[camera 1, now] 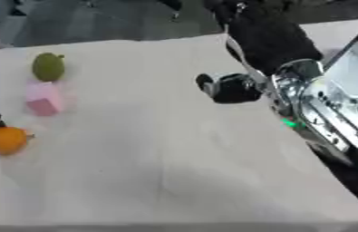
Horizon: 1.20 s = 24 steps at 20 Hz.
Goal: Pick up the objects with one hand, pass them to the other hand, and then place them into the box on the other side of the table.
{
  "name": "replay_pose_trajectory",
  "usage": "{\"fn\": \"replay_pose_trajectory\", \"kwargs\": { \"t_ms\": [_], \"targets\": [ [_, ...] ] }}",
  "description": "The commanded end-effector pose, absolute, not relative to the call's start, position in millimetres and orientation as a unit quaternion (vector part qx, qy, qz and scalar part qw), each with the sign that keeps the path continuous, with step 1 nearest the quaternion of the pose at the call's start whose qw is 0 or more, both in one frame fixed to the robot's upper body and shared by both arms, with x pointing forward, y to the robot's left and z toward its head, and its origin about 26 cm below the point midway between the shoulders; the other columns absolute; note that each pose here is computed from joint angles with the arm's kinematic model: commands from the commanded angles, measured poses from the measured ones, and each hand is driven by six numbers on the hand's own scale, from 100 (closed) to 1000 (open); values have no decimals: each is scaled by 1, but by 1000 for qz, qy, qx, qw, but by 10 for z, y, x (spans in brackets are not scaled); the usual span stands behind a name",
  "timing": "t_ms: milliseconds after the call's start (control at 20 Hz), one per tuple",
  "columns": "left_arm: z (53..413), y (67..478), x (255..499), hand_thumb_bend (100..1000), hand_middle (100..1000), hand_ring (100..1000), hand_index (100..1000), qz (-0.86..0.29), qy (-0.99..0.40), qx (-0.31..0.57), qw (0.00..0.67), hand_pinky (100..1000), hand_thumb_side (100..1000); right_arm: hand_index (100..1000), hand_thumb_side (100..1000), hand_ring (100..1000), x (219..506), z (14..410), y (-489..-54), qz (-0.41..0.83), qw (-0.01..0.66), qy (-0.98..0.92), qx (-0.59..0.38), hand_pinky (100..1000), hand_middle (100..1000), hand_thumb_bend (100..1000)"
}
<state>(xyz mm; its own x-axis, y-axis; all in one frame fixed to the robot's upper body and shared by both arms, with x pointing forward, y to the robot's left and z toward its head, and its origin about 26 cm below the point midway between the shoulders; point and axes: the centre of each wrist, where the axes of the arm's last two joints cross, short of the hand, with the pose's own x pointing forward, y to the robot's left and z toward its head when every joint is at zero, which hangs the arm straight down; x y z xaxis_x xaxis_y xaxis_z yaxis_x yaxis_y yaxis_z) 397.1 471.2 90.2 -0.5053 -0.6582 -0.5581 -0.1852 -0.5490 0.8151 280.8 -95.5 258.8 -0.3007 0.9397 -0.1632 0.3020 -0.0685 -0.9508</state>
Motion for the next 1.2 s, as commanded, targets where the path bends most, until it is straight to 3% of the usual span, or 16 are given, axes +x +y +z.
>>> {"fn": "replay_pose_trajectory", "kwargs": {
  "t_ms": [50,200,400,700,1000,1200],
  "targets": [
    [1021,4508,4059,100,431,448,517,-660,-643,379,91,613,247,1000,353,863,2770,2683,-943,520,366,-596,-490,833,842,419],
    [983,3952,4181,100,414,434,500,-601,-723,327,98,593,263,1000,352,864,2761,2701,-921,522,363,-598,-487,834,843,421],
    [1156,3190,4319,100,402,424,486,-543,-800,180,181,573,286,1000,346,867,2743,2730,-877,528,355,-602,-482,836,847,426],
    [1298,2879,4554,100,405,426,490,-563,-764,-107,297,572,266,1000,339,868,2698,2784,-780,538,336,-613,-471,836,848,430],
    [1495,2176,4627,100,407,427,493,-559,-747,-204,298,571,277,1000,334,866,2667,2815,-718,538,328,-625,-461,835,845,429],
    [1604,1952,4599,100,407,426,493,-550,-746,-235,294,572,282,1000,330,865,2657,2805,-700,538,328,-630,-455,835,843,428]
  ]
}}
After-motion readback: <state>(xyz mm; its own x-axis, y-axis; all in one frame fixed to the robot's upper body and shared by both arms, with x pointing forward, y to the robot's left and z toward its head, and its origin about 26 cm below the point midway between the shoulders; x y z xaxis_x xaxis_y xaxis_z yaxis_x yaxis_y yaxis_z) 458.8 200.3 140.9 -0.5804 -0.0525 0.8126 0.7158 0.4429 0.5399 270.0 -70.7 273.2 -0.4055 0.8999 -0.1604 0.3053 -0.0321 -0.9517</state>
